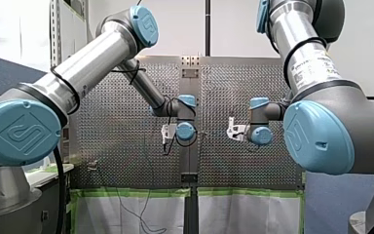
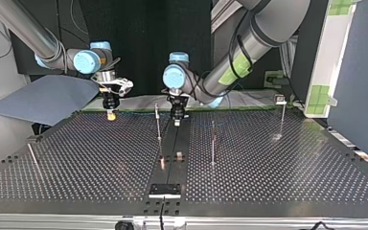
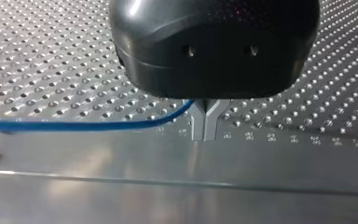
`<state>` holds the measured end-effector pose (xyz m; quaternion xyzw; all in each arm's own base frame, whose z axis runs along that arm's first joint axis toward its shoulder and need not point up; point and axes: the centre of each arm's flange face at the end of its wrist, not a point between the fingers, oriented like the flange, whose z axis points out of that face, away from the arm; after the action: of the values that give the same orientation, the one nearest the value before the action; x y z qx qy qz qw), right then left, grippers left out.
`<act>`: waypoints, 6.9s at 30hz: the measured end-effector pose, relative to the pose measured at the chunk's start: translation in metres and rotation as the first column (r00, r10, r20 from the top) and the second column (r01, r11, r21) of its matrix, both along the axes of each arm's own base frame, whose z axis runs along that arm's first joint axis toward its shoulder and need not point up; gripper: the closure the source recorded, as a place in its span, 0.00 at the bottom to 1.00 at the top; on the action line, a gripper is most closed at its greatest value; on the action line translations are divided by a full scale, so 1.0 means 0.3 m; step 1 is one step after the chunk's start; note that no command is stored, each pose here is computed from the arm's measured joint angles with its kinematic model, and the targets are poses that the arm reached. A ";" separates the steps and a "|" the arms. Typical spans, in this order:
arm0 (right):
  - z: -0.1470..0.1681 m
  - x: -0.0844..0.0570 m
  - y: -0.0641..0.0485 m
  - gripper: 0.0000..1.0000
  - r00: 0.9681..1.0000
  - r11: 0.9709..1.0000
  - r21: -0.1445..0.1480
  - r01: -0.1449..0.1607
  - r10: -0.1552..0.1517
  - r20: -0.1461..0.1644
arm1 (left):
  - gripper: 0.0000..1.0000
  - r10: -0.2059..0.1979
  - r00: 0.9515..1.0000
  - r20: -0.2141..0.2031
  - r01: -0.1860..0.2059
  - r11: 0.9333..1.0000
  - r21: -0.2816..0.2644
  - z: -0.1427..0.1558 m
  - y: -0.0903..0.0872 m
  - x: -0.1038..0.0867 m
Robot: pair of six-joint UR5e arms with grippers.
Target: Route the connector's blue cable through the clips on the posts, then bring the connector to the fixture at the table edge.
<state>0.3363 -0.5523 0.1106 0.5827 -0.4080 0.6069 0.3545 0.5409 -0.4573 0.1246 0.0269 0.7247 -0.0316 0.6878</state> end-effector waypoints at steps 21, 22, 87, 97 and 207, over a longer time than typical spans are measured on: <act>0.027 -0.018 -0.046 1.00 1.000 1.000 -0.013 0.013 -0.013 0.016 | 1.00 -0.002 1.000 0.006 0.002 1.000 -0.002 0.001 0.024 0.036; 0.028 -0.018 -0.049 1.00 1.000 1.000 -0.012 0.014 -0.013 0.016 | 1.00 -0.005 1.000 0.008 0.005 1.000 -0.003 0.001 0.022 0.037; -0.030 0.019 -0.240 1.00 0.999 0.999 -0.007 -0.036 0.037 0.008 | 1.00 0.019 1.000 -0.001 -0.019 1.000 0.005 -0.035 -0.011 0.143; -0.035 0.022 -0.241 1.00 0.998 0.998 -0.003 -0.055 0.055 0.015 | 0.73 0.014 1.000 -0.004 -0.014 1.000 0.007 -0.036 -0.012 0.142; -0.068 0.023 -0.209 1.00 0.998 0.995 0.074 -0.064 0.064 -0.006 | 0.00 -0.112 0.984 -0.141 0.119 0.992 0.042 0.013 -0.136 -0.405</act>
<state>0.3432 -0.6151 0.0904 0.6106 -0.4098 0.6001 0.3148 0.4194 -0.4980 0.1286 0.0836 0.7684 -0.0551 0.6321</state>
